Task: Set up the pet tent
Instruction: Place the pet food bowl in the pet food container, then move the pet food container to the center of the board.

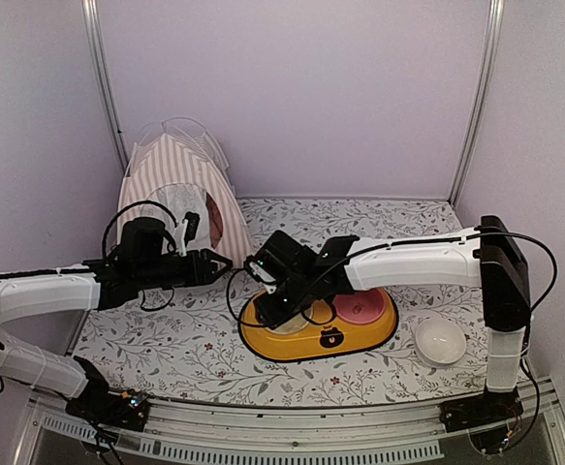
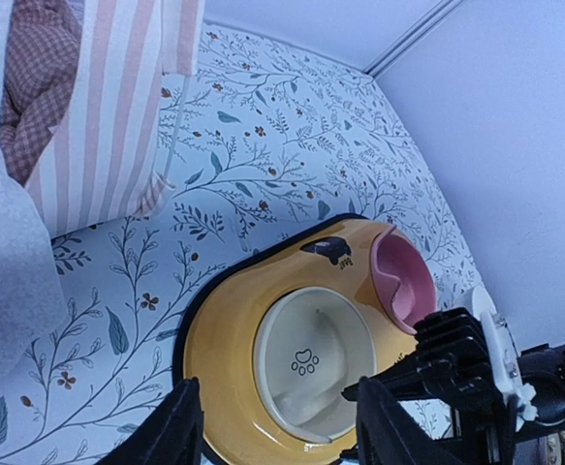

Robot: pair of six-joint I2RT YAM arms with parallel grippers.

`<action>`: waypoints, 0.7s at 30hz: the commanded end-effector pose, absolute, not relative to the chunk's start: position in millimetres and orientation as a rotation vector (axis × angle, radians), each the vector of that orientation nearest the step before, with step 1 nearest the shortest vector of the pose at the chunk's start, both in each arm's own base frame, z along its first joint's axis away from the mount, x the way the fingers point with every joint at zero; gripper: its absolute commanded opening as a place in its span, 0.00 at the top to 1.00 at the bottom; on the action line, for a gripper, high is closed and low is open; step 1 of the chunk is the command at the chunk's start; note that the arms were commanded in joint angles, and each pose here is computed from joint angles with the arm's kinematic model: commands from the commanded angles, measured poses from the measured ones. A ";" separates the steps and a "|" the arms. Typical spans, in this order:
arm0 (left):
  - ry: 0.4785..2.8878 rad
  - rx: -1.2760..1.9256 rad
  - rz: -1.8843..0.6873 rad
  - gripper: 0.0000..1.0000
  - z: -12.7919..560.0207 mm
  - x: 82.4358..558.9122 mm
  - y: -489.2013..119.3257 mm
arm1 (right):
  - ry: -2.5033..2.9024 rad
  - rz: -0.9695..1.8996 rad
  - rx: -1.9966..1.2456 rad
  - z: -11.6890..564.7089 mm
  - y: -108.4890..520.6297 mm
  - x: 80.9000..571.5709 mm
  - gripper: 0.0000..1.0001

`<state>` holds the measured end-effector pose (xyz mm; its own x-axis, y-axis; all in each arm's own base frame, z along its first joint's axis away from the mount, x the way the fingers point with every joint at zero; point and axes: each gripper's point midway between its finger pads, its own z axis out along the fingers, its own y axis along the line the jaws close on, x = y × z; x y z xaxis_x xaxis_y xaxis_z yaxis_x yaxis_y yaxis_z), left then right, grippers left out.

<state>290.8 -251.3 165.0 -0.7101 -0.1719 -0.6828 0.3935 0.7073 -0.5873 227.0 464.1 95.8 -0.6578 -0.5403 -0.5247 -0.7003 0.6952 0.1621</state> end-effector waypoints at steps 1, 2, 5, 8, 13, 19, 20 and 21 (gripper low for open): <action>2.144 0.180 -0.982 0.45 166.0 290.6 -255.7 | 2.487 0.543 -0.883 113.0 446.4 213.0 0.53; 2.145 0.179 -0.982 0.45 164.7 290.6 -255.7 | 2.499 0.548 -0.873 112.5 440.9 208.6 0.52; 2.149 0.179 -0.989 0.45 160.9 291.4 -257.4 | 2.539 0.562 -0.826 110.6 427.6 193.5 0.51; 2.151 0.180 -1.001 0.45 158.7 293.9 -261.0 | 2.580 0.573 -0.789 105.9 417.8 176.9 0.49; 2.155 0.190 -1.025 0.45 156.3 297.3 -267.9 | 2.659 0.588 -0.768 86.7 405.8 150.4 0.46; 2.155 0.184 -1.033 0.45 155.9 297.3 -268.5 | 2.714 0.529 -0.693 66.7 394.5 150.9 0.36; 2.156 0.183 -1.032 0.45 155.6 296.8 -268.0 | 2.716 0.517 -0.681 65.5 394.0 152.7 0.33; 2.160 0.181 -1.031 0.45 155.1 296.3 -267.5 | 2.718 0.505 -0.666 63.6 393.2 154.9 0.30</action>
<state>296.8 -262.4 145.4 -0.7401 -0.1638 -0.6523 0.3848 0.6923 -0.6104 146.2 390.0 61.0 -0.8233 -0.4507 -0.3450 -0.5437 0.8006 0.2519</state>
